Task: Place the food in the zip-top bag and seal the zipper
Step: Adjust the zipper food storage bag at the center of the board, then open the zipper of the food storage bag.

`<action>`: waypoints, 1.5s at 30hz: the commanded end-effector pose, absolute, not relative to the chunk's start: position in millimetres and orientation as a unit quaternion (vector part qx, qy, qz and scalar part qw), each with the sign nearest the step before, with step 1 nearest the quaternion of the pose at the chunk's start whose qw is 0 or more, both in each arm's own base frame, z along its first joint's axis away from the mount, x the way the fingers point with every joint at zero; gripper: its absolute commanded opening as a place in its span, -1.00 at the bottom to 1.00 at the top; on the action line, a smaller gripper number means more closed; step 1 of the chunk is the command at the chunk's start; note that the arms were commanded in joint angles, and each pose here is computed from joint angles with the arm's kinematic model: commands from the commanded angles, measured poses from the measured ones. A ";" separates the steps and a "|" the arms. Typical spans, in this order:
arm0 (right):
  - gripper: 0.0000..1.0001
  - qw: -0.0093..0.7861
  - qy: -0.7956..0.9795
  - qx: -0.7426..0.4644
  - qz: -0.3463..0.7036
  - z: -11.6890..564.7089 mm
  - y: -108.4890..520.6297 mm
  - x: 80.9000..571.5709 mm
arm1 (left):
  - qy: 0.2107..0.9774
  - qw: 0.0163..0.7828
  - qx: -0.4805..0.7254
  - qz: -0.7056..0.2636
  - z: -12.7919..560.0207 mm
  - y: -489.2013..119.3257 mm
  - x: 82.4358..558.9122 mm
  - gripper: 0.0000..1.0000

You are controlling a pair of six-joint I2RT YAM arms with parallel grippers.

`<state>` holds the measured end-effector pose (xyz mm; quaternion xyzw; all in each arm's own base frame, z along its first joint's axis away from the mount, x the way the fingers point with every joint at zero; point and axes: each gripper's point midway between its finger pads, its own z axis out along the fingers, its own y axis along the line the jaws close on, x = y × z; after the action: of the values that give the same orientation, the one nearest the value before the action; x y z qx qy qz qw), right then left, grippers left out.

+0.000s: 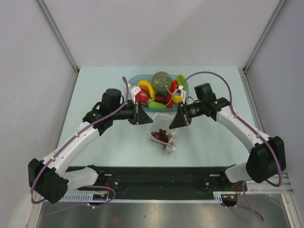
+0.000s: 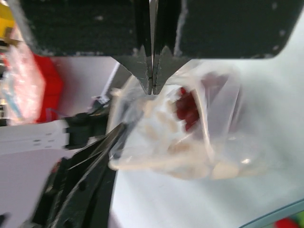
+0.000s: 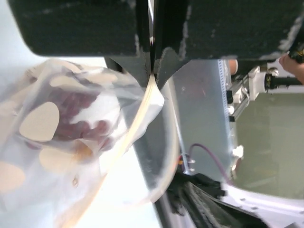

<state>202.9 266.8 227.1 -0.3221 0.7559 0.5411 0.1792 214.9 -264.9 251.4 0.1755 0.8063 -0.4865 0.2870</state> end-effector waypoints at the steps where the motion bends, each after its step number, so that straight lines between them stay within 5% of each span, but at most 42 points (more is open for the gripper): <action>1: -1.00 0.216 0.784 -0.327 0.482 243.3 246.6 222.1 | 0.820 0.338 0.224 -0.403 251.9 -248.7 229.7 -1.00; 8: -1.00 0.237 0.857 -0.331 0.316 214.9 200.4 218.7 | 0.799 0.382 0.293 -0.360 254.0 -250.2 232.3 -0.98; 9: -1.00 0.232 0.859 -0.332 0.311 210.4 200.7 216.8 | 0.800 0.380 0.289 -0.363 253.5 -253.7 232.6 -0.53; 12: -1.00 0.215 0.866 -0.324 0.315 199.8 207.4 212.7 | 0.799 0.383 0.290 -0.363 252.6 -274.2 232.4 0.41; 17: -1.00 0.214 0.874 -0.290 0.325 199.7 212.8 222.9 | 0.768 0.411 0.339 -0.356 262.7 -316.6 224.2 0.88; 20: -1.00 0.212 0.879 -0.262 0.337 205.6 213.1 224.2 | 0.778 0.408 0.343 -0.332 253.6 -334.4 229.5 0.91; 26: -1.00 0.217 0.897 -0.172 0.343 221.3 211.2 222.5 | 0.832 0.356 0.292 -0.309 219.9 -347.9 243.7 0.72; 28: -1.00 0.226 0.896 -0.173 0.341 226.3 209.1 215.8 | 0.831 0.352 0.297 -0.311 220.5 -352.1 244.9 0.27; 29: -1.00 0.227 0.899 -0.173 0.333 225.3 206.9 214.1 | 0.827 0.355 0.306 -0.310 221.8 -352.5 245.1 -0.14; 34: -1.00 0.261 0.912 -0.163 0.271 230.3 177.2 213.1 | 0.819 0.356 0.333 -0.302 237.7 -329.4 243.3 -1.00; 42: -0.99 0.279 0.941 -0.114 0.154 199.3 120.1 225.9 | 0.775 0.360 0.397 -0.336 258.8 -309.2 226.0 -1.00; 44: -0.79 0.279 0.942 -0.106 0.156 198.9 118.4 231.2 | 0.785 0.326 0.403 -0.341 240.2 -314.9 223.2 -1.00; 45: -0.94 0.277 0.939 -0.109 0.171 202.2 123.1 231.8 | 0.788 0.310 0.405 -0.345 234.2 -316.9 221.0 -1.00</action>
<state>223.3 138.6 205.3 -0.1206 0.9335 0.2019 0.2707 233.0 -307.8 236.6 0.3643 0.8055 -0.3210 0.3396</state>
